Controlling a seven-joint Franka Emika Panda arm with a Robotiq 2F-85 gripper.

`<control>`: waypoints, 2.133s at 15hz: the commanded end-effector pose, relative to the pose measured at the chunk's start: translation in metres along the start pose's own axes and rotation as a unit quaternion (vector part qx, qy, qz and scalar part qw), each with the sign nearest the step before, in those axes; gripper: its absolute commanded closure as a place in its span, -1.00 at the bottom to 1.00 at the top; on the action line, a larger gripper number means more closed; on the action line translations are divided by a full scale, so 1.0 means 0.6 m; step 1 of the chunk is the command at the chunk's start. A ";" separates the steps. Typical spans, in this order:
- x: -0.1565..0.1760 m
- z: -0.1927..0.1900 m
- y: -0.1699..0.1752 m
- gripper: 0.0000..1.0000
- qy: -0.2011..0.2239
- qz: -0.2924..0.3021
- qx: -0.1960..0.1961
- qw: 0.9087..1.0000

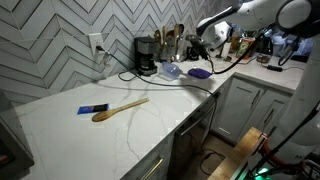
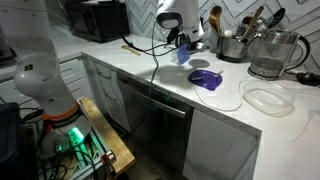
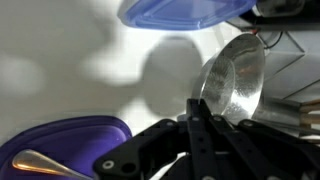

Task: Pick up the silver bowl and put it on the right side of the kitchen counter

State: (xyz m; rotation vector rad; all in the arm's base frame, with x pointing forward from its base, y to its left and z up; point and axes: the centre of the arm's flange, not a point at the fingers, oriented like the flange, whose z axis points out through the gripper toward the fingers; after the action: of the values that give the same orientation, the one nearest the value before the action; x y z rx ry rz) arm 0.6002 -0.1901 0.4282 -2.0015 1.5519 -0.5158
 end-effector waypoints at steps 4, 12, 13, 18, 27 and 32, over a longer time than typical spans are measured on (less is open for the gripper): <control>0.072 0.093 -0.008 0.99 0.100 0.125 0.027 0.987; 0.109 0.148 0.020 0.99 0.167 0.192 0.037 0.966; 0.113 0.153 0.021 0.99 0.178 0.195 0.042 0.964; 0.120 0.173 0.025 0.99 0.207 0.205 0.045 0.955; 0.120 0.187 0.027 0.99 0.213 0.213 0.033 0.953; 0.113 0.190 0.022 0.99 0.205 0.209 0.025 0.956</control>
State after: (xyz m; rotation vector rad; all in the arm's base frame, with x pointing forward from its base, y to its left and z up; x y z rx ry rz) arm 0.6698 -0.2369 0.3282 -1.5154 2.0956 -0.8432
